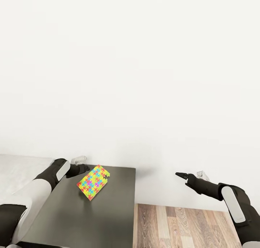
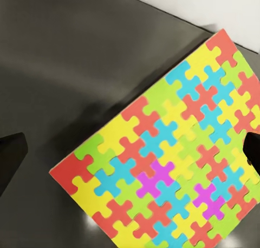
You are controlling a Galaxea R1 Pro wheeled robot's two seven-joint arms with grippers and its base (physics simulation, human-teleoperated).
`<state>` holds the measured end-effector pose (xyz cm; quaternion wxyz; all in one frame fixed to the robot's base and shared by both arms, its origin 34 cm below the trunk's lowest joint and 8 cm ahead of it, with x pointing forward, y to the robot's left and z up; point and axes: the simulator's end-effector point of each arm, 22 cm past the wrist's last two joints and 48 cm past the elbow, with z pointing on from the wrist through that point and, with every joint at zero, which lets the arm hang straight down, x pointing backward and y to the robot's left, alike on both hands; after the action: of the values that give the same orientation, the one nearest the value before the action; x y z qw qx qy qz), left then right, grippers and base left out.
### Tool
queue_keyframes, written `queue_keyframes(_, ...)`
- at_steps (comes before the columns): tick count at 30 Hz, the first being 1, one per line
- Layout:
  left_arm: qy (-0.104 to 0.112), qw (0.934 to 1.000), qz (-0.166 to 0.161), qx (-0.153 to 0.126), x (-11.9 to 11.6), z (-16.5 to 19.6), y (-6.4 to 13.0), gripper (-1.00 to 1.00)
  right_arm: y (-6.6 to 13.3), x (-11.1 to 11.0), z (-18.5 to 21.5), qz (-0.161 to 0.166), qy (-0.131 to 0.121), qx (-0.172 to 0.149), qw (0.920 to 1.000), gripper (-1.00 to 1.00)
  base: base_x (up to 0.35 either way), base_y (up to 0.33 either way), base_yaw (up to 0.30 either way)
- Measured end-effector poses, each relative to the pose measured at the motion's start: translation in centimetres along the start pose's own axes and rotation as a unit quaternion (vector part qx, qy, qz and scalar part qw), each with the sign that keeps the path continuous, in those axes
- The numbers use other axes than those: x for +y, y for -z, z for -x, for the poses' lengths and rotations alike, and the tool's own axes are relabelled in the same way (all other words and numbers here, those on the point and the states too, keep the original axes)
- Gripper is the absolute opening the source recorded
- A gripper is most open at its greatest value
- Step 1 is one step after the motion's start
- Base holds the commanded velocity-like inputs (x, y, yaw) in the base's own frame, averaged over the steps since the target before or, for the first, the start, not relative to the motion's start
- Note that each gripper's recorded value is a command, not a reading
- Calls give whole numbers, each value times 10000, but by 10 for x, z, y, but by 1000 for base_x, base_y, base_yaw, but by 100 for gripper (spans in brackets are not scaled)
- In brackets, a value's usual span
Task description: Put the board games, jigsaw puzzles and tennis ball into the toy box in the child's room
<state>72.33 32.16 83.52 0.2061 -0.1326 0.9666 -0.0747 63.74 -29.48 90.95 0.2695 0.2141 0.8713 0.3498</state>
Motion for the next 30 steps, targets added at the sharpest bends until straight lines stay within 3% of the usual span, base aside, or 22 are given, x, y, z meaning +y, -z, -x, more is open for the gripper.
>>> queue_keyframes(8, -3, 9999, 7, -116, 0, 1, -7, 100, -3, -6, -3, -42, -25, 42, 10000, 100, 0, 0, 0)
queue_keyframes(30, 11, 10000, 59, 34, 6, -12, -25, 100, -12, -20, -12, -138, -118, 164, 9997, 100, 0, 0, 0)
